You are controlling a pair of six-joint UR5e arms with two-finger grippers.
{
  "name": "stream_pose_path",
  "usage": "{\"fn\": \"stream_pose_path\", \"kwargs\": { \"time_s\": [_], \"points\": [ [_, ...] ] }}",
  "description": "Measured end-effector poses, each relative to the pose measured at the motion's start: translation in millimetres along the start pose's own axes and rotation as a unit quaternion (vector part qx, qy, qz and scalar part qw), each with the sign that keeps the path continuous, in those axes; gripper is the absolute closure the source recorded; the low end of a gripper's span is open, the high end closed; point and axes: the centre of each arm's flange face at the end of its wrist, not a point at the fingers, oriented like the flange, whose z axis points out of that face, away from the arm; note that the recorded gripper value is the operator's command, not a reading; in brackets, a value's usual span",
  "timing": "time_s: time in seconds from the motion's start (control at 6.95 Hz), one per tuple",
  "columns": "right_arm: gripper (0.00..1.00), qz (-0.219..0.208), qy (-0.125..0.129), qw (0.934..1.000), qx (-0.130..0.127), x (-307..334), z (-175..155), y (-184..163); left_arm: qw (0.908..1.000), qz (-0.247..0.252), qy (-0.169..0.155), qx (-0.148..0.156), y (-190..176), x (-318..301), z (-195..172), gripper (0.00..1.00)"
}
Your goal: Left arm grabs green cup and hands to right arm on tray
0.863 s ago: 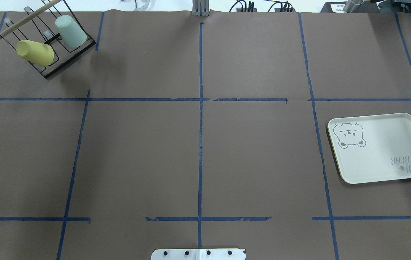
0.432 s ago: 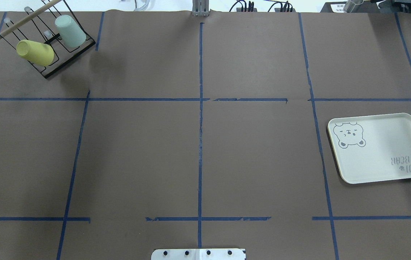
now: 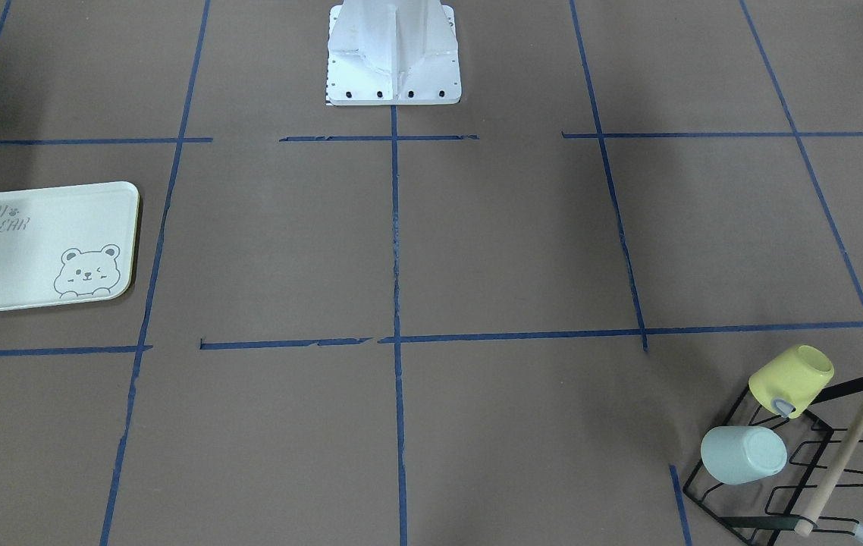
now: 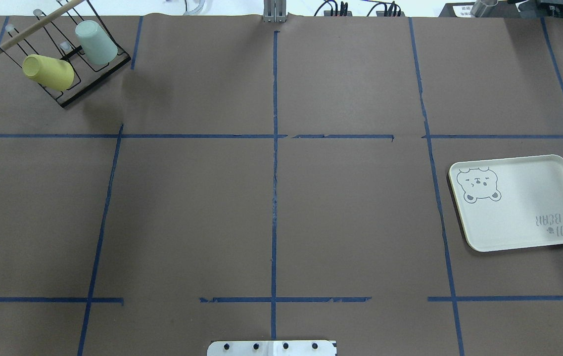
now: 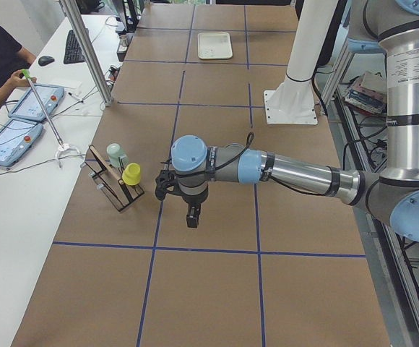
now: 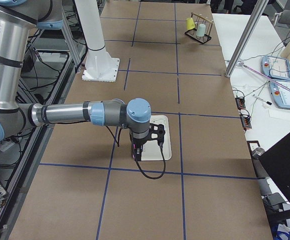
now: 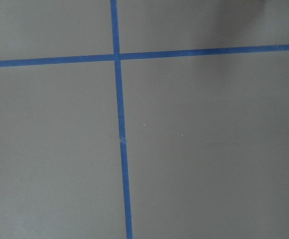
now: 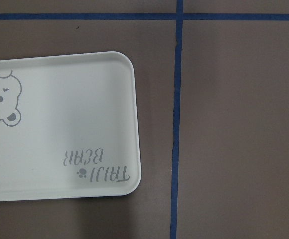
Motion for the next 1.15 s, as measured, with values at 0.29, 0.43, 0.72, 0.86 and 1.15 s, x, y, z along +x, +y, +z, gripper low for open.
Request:
{"fn": "stream_pose_path", "kwargs": {
  "time_s": [0.29,0.43,0.72,0.86,1.15],
  "points": [
    [0.0,-0.001,-0.013,0.9999,-0.002,-2.7,1.3,0.6,1.0,-0.002,0.001,0.002,0.4,1.8,-1.6,0.0],
    [0.0,-0.002,-0.036,0.9993,-0.007,-8.3,4.9,1.5,1.0,-0.002,0.002,0.003,1.5,1.9,-1.5,0.0],
    [0.0,-0.014,-0.06,0.9981,-0.008,-21.1,6.4,-2.3,0.9995,0.021,0.008,0.022,-8.3,10.5,-2.1,0.0],
    [0.0,-0.022,-0.059,0.998,-0.002,-21.0,7.3,-4.5,0.9989,0.025,0.011,0.037,-33.6,25.6,-4.6,0.0],
    [0.0,-0.043,-0.052,0.9976,0.015,-14.2,15.3,-8.9,0.9991,0.007,0.022,0.035,-105.5,90.3,6.5,0.0]
  ]
}}
